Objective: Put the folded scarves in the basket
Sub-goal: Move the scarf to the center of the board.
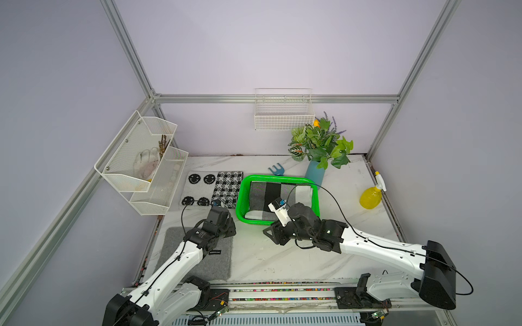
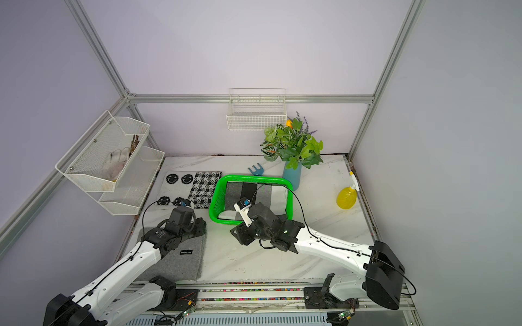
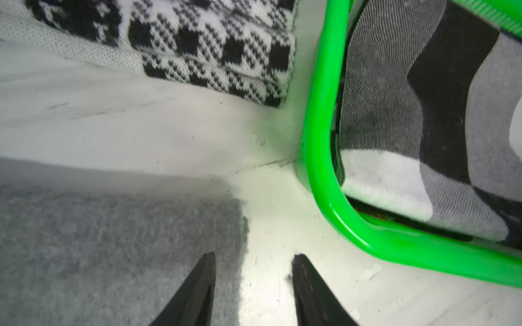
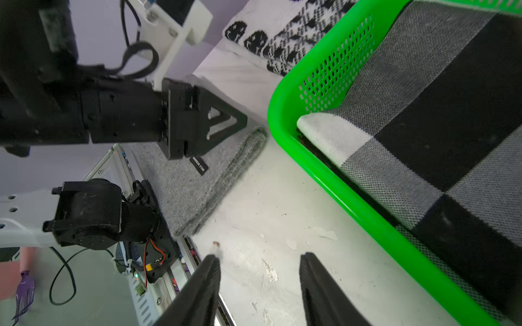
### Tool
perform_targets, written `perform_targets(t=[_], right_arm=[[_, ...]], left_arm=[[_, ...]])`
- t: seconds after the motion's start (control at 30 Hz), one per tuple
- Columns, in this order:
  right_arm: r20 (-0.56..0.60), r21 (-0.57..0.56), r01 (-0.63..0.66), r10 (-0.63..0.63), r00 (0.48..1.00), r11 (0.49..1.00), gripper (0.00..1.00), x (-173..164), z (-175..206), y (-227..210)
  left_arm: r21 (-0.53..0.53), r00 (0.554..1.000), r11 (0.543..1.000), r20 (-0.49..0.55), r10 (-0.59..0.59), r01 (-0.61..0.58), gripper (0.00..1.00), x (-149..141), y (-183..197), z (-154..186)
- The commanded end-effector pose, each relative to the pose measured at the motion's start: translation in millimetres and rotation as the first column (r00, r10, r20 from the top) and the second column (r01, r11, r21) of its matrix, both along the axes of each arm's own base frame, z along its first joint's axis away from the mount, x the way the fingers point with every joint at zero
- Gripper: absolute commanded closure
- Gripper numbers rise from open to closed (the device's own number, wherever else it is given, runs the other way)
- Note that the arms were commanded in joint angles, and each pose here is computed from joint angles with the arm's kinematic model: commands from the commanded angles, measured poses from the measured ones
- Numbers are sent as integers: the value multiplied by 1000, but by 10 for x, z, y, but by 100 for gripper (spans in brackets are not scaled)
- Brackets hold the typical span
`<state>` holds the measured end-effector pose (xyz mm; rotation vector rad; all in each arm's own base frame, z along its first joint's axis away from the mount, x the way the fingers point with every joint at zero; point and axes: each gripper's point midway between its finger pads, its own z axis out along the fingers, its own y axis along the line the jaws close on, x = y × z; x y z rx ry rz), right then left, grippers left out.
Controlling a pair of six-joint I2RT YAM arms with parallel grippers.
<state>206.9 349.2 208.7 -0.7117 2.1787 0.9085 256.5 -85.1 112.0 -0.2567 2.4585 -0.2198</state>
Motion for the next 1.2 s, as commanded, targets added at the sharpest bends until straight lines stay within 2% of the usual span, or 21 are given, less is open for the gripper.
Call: perform_targets(t=[0.0, 0.1, 0.17, 0.33, 0.57, 0.67, 0.9, 0.97, 1.07, 1.17], right_arm=[[56, 58, 15, -18, 998, 998, 49, -12, 271, -78], [77, 83, 22, -28, 997, 996, 50, -45, 375, -160], [96, 111, 32, -43, 994, 993, 50, -54, 437, -217], [125, 151, 40, -59, 990, 988, 50, -93, 561, -317], [148, 129, 75, -94, 985, 989, 50, -45, 561, -391], [154, 133, 86, -107, 982, 987, 51, -40, 582, -423], [171, 143, 98, -122, 978, 985, 50, -51, 635, -492], [178, 157, 97, -125, 976, 983, 50, -66, 687, -518], [188, 175, 101, -134, 973, 979, 50, -89, 747, -570], [194, 191, 101, -138, 971, 976, 50, -124, 796, -627]], left_arm=[[35, 998, 999, -50, 35, -33, 51, -192, 16, -87], [96, 995, 994, -76, 57, -50, 50, -368, 54, -266], [96, 995, 994, -77, 59, -52, 50, -427, 57, -311], [231, 992, 971, -91, 87, -64, 47, -481, 176, -359], [187, 991, 982, -133, 18, 7, 45, -456, -88, -574], [235, 978, 972, -208, 24, 26, 44, -546, -53, -795], [295, 978, 954, -211, 3, 60, 48, -569, -135, -820], [319, 973, 946, -232, 14, 63, 51, -625, -110, -913], [310, 964, 948, -265, 11, 74, 70, -685, -156, -1026], [289, 961, 953, -278, -9, 92, 77, -709, -218, -1090]])
